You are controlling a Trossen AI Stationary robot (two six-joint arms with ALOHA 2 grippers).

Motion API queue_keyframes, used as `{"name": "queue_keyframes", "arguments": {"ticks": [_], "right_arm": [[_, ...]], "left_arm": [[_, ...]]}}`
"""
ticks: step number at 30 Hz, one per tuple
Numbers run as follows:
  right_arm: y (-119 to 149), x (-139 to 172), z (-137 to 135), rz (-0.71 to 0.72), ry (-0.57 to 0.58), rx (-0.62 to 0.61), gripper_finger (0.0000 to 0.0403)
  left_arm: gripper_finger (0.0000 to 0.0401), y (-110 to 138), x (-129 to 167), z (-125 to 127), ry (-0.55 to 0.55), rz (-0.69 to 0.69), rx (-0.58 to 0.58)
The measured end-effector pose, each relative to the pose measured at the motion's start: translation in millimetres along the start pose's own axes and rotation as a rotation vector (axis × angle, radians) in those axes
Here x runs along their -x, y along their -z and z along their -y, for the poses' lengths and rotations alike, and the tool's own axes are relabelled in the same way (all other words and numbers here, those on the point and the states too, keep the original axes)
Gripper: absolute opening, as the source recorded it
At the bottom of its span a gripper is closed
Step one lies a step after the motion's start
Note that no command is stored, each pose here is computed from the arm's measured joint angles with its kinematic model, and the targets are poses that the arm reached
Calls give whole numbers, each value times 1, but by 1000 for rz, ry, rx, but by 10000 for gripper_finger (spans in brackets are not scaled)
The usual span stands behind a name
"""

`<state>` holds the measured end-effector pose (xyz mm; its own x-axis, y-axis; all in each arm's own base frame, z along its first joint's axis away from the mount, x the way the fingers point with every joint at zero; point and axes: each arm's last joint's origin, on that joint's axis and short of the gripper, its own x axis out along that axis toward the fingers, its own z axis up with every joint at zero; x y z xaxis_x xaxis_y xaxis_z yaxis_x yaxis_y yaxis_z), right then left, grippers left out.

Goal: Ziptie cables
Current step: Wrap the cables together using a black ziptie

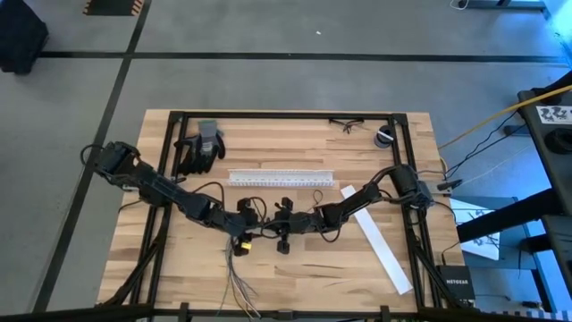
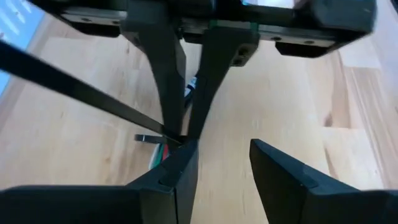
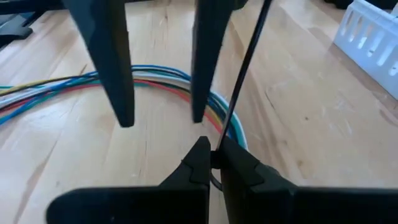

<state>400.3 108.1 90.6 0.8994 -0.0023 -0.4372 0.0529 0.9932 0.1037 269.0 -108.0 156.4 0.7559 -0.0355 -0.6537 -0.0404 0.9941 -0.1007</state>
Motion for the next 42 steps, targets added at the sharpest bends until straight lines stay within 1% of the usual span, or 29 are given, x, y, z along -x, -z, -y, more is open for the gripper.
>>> {"name": "queue_keyframes", "arguments": {"ticks": [3, 7, 10, 15, 20, 22, 23, 26, 27, 29, 31, 35, 38, 42], "right_arm": [[0, 0, 0, -2, 0, 7, 14], [0, 0, 0, -2, 0, 12, 14], [0, 0, 0, -2, 0, 13, 14], [0, 0, 0, -3, 0, 17, 14], [0, 0, 0, -3, 0, 24, 14], [0, 0, 0, -2, 0, 24, 14], [0, 0, 0, -3, -1, 23, 14], [1, 0, -1, -9, -29, 10, 14], [1, 0, -1, -14, -48, 1, 14], [1, 0, -1, -22, -73, -14, 14], [-1, 1, -1, -29, -69, -9, 16], [-12, 13, -1, -76, -15, 54, 41], [-21, 24, 0, -118, 23, 81, 75], [-30, 36, 1, -164, 39, 101, 119]], "left_arm": [[139, -1, -1, -3, -21, 9, 35], [139, -1, -1, -6, -39, -4, 15], [139, 1, -2, -10, -58, -23, 34], [139, -3, -3, -16, -94, 10, 67], [133, -11, -3, -16, -76, 77, 40], [114, -11, -3, -15, -73, 84, 29], [99, -11, -3, -15, -76, 77, 23], [32, -8, -4, -16, -85, 52, 7], [17, -8, -4, -16, -85, 51, 3], [9, -9, -3, -16, -101, 61, 0], [6, -9, -3, -16, -106, 63, 0], [2, -10, -3, -14, -113, 78, 3], [1, -8, -2, -12, -109, 73, -7], [1, -10, -2, -10, -101, 89, -17]]}}
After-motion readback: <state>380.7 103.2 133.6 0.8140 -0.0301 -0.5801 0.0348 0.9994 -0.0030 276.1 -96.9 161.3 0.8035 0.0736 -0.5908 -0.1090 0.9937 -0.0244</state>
